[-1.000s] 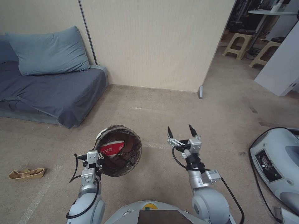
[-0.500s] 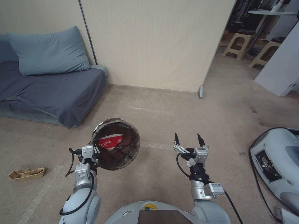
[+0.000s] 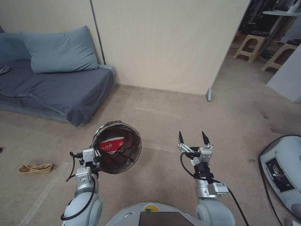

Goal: Pick up the trash bin, then pick up the garbage from the floor and place it into the trash bin.

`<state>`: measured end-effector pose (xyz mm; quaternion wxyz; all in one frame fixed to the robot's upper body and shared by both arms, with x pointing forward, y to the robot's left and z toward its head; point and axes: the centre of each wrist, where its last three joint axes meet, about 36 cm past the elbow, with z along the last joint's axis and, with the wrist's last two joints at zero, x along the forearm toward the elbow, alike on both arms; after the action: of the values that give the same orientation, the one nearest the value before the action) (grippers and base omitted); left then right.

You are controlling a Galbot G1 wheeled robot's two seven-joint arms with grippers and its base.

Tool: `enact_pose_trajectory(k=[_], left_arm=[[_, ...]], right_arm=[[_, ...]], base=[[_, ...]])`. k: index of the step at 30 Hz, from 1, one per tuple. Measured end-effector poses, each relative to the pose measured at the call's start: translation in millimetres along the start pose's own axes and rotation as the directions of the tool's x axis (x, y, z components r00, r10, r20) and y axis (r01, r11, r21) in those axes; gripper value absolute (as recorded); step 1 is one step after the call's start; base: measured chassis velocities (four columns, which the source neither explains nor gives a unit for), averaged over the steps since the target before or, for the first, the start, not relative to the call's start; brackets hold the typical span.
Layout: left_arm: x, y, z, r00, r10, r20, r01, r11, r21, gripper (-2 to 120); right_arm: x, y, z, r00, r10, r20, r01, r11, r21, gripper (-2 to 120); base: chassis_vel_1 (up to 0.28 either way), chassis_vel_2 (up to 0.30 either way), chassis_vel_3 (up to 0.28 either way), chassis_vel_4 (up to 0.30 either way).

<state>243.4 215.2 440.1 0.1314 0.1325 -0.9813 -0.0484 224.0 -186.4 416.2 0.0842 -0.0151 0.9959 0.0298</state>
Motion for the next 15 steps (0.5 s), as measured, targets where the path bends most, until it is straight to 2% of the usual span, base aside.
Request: enact_pose_trajectory(k=[5,15], left_arm=[[4.3,-1.7,0.4,1.0,-0.007,-0.012,0.007,1.0,0.007,0],[9.3,-2.4,0.7,1.0,-0.016,-0.021,0.016,1.0,0.008,0]], right_arm=[[-5.3,-4.9,0.7,1.0,0.015,0.017,-0.015,1.0,0.014,100],[-8.8,-5.5,2.7,1.0,0.006,0.021,-0.007,1.0,0.028,100]], base=[[0.051,0.076,0.084,0.08],[0.11,0.113,0.105,0.108]])
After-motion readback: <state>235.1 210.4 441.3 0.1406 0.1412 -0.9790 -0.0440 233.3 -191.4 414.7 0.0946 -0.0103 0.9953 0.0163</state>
